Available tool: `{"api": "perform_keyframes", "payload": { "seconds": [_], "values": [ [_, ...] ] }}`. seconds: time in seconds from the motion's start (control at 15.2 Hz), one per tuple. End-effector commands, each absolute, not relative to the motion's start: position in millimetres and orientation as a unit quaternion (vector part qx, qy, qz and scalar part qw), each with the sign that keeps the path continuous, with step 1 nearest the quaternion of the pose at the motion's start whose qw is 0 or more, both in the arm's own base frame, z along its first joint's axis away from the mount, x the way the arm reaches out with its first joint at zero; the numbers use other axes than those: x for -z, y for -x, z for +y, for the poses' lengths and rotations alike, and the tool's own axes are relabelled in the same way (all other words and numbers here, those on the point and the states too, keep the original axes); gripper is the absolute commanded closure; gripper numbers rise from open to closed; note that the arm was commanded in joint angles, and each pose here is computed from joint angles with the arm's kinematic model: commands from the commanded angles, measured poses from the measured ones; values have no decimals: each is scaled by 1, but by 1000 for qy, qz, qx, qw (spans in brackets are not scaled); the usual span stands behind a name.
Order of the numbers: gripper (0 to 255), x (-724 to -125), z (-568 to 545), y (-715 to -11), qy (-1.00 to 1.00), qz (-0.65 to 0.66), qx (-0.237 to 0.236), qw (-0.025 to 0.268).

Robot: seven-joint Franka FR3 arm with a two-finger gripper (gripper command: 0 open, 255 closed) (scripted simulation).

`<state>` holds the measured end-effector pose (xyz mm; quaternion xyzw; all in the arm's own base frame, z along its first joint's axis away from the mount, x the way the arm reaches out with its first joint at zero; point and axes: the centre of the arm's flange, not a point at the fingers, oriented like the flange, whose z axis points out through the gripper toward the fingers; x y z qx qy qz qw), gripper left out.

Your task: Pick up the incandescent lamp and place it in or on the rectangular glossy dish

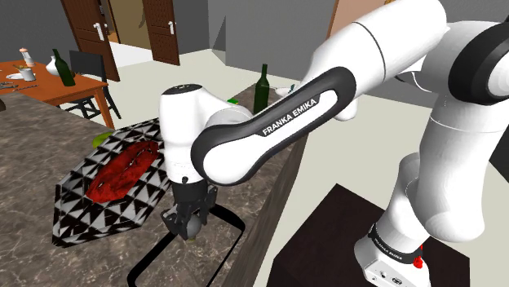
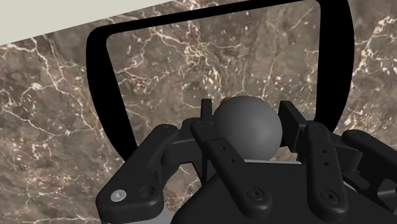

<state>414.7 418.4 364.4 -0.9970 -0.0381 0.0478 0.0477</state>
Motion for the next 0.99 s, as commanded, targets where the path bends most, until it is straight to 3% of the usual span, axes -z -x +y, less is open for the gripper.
{"api": "perform_keyframes", "payload": {
  "seconds": [0.0,0.53,0.59,0.92],
  "values": [
    [255,-352,419,-414,997,-38,-48,48],
    [255,-352,419,-414,997,-38,-48,48],
    [0,-352,419,-414,997,-38,-48,48],
    [0,-352,419,-414,997,-38,-48,48]
  ]
}}
